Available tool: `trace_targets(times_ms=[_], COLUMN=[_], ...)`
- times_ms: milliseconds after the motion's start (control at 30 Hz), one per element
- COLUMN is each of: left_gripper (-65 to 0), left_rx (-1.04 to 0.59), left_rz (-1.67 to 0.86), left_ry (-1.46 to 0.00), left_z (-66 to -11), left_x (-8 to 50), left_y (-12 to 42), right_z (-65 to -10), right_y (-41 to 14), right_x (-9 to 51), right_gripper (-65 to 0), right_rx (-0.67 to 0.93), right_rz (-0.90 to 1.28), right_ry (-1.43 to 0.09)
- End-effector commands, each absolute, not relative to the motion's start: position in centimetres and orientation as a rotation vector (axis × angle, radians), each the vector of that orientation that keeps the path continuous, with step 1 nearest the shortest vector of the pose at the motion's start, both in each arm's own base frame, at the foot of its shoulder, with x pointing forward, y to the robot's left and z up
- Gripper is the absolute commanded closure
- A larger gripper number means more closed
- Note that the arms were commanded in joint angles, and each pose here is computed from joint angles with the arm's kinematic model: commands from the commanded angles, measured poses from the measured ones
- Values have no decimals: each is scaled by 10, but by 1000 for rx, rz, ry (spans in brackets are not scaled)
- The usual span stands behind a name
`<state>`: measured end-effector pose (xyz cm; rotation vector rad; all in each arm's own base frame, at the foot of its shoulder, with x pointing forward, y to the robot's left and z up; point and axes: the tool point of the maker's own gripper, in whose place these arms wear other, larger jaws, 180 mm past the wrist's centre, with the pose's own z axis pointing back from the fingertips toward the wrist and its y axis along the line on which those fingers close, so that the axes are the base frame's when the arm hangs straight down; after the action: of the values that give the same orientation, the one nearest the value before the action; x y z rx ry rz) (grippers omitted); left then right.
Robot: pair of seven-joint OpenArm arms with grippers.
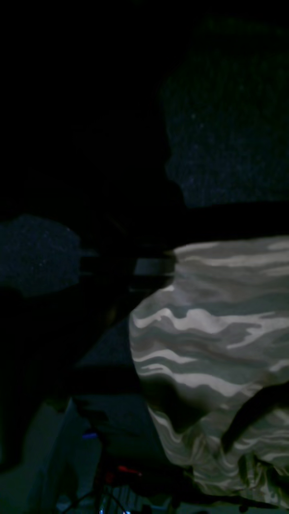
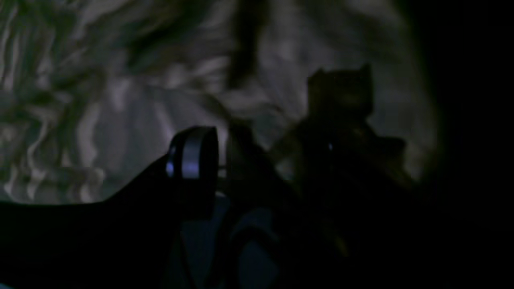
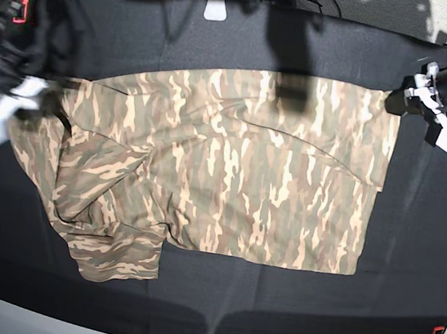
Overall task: Layout the t-shirt on the table in an organized manner, then fold the t-shirt properly
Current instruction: 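Grasp the shirt edges with both grippers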
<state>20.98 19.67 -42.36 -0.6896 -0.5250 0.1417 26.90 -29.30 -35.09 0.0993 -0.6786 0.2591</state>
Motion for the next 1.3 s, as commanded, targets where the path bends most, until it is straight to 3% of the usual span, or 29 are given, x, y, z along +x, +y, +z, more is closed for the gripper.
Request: trace_targets(times_ms=[0,200,400,533,700,767,900,1267], left_gripper=[0,0,0,0,0,0,0,0], left_rx=[-694,-694,-694,-694,-694,-694,-685,-591], left_rz=[134,134,133,134,134,133,125,80], left_ry=[-560,-560,-560,-560,-559,-559,-556,-511], left_z=[-414,-414,-414,-414,-414,-414,-415,-428], left_x=[217,217,217,217,217,217,216,209], left_y=[201,202,202,202,202,202,203,213], right_z=[-340,-355,-357,-370,-390,-391,-391,-377], right_y=[-293,-293,-297,-309,-315,-316,-320,-339], right_x=[280,288,286,278,269,269,268,269], right_gripper=[-323,-323,-323,-271,-261,-204,0,0], right_rx=[69,-92,-108,-142,-116,-119,-137,-225], right_rz=[307,425,393,388,350,341,345,381], right_ry=[-716,-679,-658,-599,-554,-554,-541,-520])
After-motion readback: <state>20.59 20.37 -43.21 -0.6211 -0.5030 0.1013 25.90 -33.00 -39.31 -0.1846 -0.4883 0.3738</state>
